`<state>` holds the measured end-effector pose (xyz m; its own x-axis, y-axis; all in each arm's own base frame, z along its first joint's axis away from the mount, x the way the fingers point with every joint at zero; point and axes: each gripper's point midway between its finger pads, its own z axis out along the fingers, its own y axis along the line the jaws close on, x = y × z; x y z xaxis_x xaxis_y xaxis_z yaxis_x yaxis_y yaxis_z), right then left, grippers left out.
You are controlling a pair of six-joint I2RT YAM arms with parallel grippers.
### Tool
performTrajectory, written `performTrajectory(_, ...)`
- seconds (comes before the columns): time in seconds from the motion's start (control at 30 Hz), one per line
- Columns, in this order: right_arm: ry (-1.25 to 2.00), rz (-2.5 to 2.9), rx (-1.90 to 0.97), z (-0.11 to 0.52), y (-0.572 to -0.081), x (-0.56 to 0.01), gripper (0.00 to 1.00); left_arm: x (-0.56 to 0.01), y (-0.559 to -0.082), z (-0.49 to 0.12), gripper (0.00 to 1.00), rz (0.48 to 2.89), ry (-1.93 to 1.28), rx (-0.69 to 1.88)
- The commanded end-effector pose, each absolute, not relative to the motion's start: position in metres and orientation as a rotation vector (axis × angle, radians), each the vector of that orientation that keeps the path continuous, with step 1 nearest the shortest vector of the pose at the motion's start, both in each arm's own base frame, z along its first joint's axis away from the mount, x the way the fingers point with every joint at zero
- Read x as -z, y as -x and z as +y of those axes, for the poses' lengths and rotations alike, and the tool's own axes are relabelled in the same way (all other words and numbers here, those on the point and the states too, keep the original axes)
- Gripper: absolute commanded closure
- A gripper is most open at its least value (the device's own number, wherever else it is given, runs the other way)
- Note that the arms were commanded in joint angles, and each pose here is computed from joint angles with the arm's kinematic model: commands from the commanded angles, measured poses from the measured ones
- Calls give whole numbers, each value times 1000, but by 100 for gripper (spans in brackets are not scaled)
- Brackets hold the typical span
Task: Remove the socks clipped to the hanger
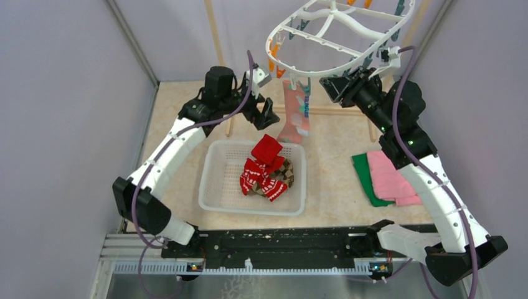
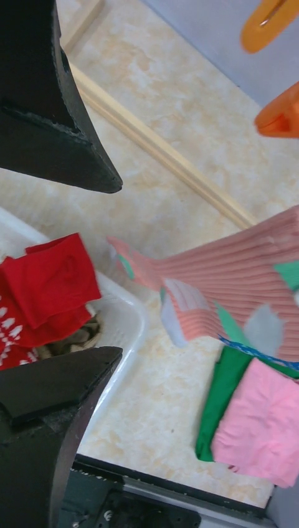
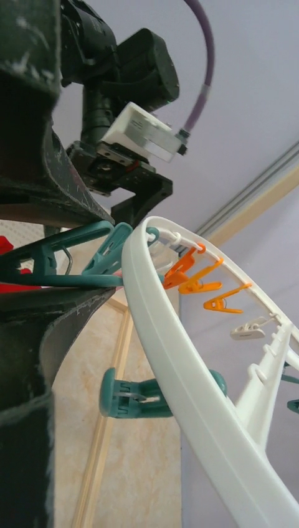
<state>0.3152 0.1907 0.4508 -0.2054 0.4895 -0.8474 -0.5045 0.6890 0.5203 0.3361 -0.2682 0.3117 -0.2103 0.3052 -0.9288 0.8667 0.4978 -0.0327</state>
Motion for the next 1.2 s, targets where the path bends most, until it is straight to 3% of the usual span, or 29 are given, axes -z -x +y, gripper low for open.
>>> performTrajectory(0.0, 25, 1490, -876, 181, -304, -465, 60, -338, -364, -293, 1, 1641, -979, 850)
performTrajectory(0.2, 55, 1496, -862, 179, -298, -467, 39, -345, -392, -302, 5, 1517, -984, 851)
performTrajectory(0.3, 109, 1496, -877, 184, -292, -460, 25, -345, -397, -299, 12, 1518, -980, 895)
performTrajectory(0.4, 192, 1530, -898, 195, -289, -438, 17, -349, -399, -292, 26, 1499, -969, 928)
performTrajectory(0.5, 262, 1601, -913, 206, -293, -403, 16, -352, -401, -287, 50, 1476, -969, 916)
performTrajectory(0.57, 284, 1639, -923, 212, -298, -379, 16, -353, -403, -283, 58, 1477, -961, 914)
performTrajectory(0.93, 405, 1566, -864, 261, -349, -302, 19, -368, -402, -231, 64, 1588, -833, 786)
performTrajectory(1.17, 368, 1468, -607, 323, -387, -294, 15, -389, -399, -200, 64, 1630, -746, 654)
